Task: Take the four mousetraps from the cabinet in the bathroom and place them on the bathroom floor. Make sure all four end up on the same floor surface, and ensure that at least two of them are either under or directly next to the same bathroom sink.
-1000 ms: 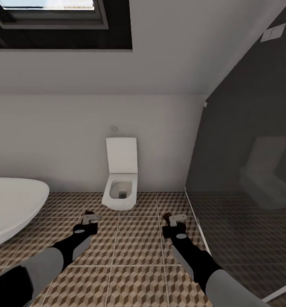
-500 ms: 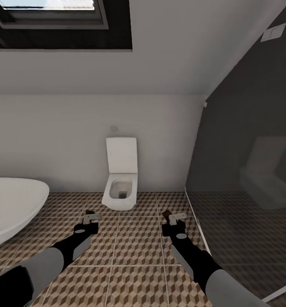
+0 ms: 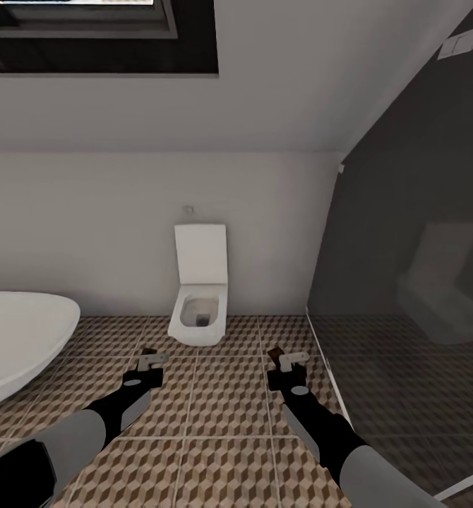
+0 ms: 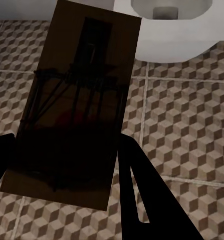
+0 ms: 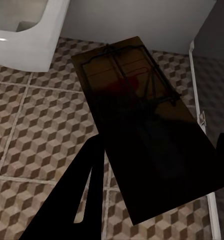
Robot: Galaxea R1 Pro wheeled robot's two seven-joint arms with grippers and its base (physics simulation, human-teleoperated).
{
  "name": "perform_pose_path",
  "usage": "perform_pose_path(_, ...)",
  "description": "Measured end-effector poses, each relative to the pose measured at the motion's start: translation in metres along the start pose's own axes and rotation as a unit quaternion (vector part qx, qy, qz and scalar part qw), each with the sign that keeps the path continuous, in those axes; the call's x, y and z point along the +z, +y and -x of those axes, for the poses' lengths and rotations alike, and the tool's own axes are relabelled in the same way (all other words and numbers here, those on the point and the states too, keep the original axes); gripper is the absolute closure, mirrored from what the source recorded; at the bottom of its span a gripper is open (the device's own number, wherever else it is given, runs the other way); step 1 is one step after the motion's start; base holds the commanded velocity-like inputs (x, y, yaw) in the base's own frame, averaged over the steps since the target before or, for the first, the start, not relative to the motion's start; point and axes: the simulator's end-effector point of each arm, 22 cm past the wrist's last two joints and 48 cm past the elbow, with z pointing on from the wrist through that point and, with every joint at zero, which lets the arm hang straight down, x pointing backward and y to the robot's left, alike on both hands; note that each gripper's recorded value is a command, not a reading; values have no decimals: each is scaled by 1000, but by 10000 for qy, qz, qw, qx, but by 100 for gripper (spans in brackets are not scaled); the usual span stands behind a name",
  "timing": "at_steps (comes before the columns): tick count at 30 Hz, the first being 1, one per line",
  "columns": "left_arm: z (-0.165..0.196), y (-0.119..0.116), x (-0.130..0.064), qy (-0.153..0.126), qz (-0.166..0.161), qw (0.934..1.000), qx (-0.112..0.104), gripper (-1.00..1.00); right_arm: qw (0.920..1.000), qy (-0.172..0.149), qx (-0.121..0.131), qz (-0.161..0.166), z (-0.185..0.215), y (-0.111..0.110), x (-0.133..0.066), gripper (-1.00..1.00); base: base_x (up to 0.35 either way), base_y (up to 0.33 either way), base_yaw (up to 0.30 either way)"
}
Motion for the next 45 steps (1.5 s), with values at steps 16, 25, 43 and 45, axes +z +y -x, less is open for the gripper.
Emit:
perform_pose_path(16,-18,-7,19,111,-24,9999,22,100,9999,114,2,47,-19,7,18,100,0,0,0)
perform_pose_path(25,-30,-10,30,176,-34,9998,32,100,9998,182,9,57,-31,8,29,100,0,0,0)
perform_pose_path(43,-51,-25,52,271,-134,9995,38,100,9994,323,16,91,-58,13,50,100,0,0,0)
perform_pose_path(45,-54,-26,55,286,-135,9995,40,100,9994,337,16,94,-61,13,53,100,0,0,0)
